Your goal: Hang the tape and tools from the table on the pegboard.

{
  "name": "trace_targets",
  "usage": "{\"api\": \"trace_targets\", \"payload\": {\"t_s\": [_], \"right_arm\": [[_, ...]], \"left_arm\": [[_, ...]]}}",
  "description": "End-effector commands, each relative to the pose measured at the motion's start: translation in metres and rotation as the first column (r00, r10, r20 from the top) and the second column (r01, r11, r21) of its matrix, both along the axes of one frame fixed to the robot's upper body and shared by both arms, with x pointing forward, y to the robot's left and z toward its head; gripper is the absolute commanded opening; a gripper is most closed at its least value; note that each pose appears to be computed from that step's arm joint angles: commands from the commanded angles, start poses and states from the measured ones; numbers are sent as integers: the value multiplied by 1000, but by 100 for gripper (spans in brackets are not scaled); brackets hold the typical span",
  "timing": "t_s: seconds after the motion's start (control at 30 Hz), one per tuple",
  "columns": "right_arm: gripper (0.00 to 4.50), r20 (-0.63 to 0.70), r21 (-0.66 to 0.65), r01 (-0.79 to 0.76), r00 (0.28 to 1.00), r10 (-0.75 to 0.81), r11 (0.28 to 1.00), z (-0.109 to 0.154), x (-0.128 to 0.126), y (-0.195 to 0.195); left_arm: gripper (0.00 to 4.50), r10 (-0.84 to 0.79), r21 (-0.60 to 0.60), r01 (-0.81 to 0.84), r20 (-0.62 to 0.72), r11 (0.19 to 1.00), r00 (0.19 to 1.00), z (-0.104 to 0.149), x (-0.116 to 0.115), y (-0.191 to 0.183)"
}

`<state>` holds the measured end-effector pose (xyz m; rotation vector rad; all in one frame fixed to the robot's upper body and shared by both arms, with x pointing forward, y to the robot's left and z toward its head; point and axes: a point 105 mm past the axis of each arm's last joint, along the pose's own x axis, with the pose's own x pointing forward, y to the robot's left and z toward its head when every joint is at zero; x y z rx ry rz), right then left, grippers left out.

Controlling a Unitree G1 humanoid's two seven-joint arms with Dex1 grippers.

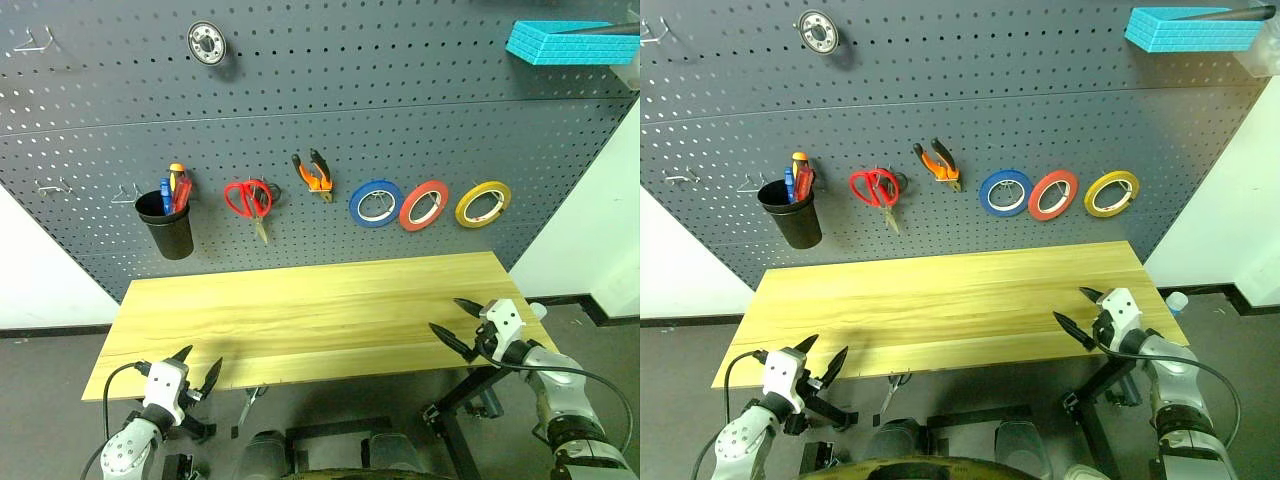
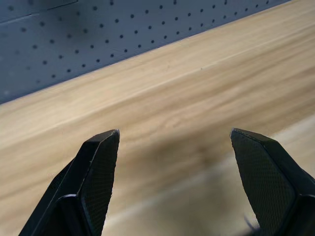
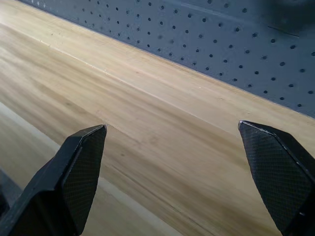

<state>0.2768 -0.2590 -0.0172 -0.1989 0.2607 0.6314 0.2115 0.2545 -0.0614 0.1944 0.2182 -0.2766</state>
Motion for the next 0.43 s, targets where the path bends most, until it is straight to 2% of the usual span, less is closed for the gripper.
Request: {"api": "trace_targets", "payload": {"t_s": [0.03,0.43], "right_arm": [[450,68,-3,-6,998,6,1000,13,12,4],[450,71,-2,-9,997,9,1000,11,11,6]], "left_arm": [[374,0,16,0,3,1000,1000,-2,-1,3],[374,13,19,-13,-29,1000,1000,-14,-4,6]]}}
